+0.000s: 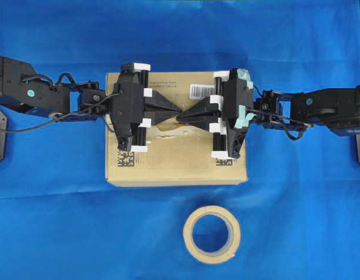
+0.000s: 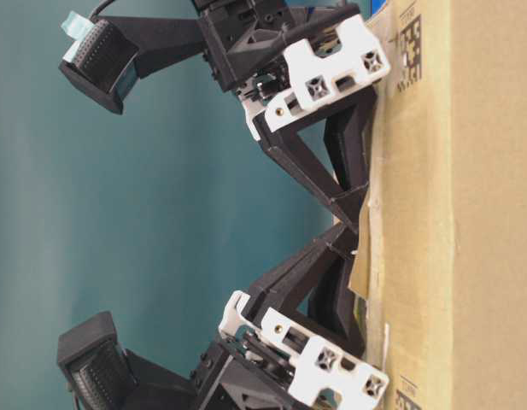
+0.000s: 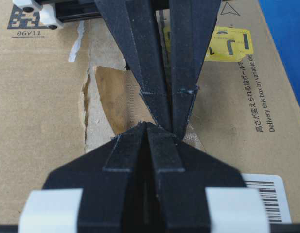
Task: Apply tape along the seams of the closed cardboard box to seal it securely.
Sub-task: 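Release the tape and press it down with both grippers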
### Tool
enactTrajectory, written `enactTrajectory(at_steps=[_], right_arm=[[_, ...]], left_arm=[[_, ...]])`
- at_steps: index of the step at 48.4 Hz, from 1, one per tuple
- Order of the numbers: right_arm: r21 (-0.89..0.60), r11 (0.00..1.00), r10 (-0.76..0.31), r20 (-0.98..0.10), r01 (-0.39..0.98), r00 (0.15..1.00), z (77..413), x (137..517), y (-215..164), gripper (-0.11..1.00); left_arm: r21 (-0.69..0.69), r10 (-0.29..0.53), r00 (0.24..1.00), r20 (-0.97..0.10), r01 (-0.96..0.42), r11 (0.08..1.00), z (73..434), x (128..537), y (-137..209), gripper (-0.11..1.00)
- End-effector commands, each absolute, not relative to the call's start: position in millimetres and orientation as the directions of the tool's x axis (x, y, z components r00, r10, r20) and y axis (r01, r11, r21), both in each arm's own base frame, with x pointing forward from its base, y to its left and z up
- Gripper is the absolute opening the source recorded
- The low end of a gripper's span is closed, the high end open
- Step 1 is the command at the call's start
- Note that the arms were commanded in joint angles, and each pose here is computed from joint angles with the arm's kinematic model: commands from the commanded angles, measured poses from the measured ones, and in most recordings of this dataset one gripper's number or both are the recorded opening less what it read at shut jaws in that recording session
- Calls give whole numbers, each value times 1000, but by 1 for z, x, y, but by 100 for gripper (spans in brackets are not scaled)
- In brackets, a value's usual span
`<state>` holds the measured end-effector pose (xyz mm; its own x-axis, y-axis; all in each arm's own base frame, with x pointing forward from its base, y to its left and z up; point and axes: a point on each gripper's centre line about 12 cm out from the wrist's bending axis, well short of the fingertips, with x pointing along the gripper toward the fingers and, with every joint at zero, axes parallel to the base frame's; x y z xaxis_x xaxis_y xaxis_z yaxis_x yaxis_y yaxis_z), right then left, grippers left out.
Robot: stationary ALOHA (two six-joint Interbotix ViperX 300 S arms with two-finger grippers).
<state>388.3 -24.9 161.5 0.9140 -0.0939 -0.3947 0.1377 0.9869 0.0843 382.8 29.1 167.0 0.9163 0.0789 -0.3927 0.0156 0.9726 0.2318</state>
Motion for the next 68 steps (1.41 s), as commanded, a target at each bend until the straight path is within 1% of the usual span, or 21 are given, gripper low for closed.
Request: enactTrajectory(at_steps=[1,10,19,30,42,51,60,64,68], right_arm=[[85,986,-101,-382,143,919,166,389,-27,0],[82,987,-98,-385,140,918,166,389,-27,0],[82,987,-98,-386,140,917,165,388,-27,0],[82,987,-98,-386,140,917,165,388,-27,0],[82,987,-98,-389,141,916,165,385,-26,0],[83,987,-99,-381,140,919,167,386,-27,0],[85,986,-104,-351,142,931,178,393,-29,0],[86,985,-113,-339,150,934,181,396,-33,0],[87,984,-120,-332,157,936,183,397,-36,0]], left_arm=[[220,88,921,-380,-2,975,169,384,32,0],[207,89,911,-403,-4,978,160,377,32,0],[194,90,901,-424,-7,981,148,362,32,0],[145,88,908,-410,-30,989,139,342,28,0],[139,69,908,-414,-12,990,136,328,20,0],[144,58,934,-352,-8,990,150,340,16,0],[168,23,960,-279,25,985,173,362,4,0],[177,6,965,-264,43,983,178,371,-2,0],[176,-1,962,-273,51,983,178,376,-5,0]])
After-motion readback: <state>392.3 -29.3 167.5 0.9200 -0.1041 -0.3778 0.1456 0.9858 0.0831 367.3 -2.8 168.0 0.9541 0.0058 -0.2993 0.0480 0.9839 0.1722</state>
